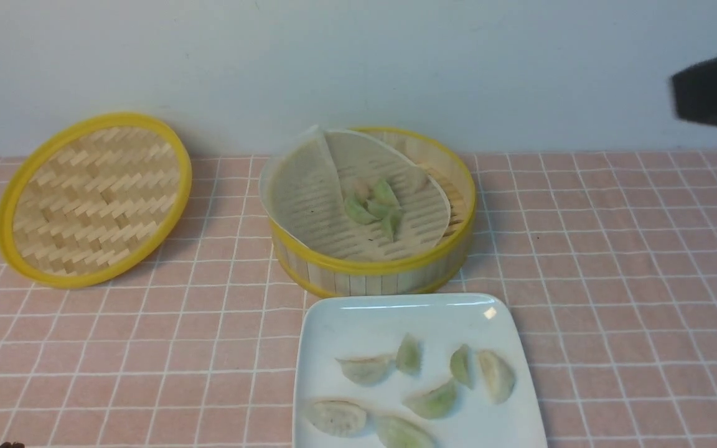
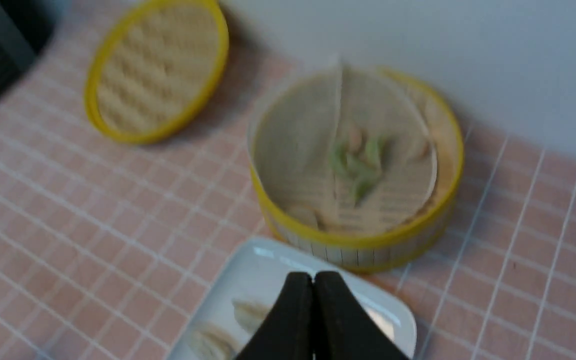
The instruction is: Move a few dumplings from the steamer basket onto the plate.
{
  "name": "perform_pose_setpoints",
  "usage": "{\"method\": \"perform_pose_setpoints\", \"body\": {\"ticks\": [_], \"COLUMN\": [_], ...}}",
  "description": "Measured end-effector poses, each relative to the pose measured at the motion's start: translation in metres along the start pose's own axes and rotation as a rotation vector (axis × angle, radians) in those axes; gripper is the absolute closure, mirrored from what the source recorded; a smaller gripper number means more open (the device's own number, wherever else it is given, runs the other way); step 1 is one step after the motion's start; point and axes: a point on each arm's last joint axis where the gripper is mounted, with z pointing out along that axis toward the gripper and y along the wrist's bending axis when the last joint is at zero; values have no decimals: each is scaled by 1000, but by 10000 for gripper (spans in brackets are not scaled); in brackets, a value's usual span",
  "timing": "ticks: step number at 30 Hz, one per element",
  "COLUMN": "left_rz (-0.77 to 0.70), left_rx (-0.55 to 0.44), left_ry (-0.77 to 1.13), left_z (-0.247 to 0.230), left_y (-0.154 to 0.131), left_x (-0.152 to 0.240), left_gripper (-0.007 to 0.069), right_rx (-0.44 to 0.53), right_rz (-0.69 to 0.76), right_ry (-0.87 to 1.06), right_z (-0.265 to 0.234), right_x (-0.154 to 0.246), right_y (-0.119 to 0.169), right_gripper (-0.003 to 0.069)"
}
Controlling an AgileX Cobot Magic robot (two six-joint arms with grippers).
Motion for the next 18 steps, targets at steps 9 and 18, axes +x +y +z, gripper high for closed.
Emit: {"method": "perform_pose_setpoints", "body": {"ticks": [9,18], "left_rz": [0,-1], "left_rx": [0,0], "left_ry": [0,0], "left_z": [0,0], "left_y": [0,0], "left_x": [0,0], "left_gripper": [631,631], "right_rx": [-8,32], "right_rz": [33,128], "right_ry": [-427,-518], "right_z": [-60,-52], "right_x": [117,190], "right_y": [-27,-45], "right_gripper": [673,673]}}
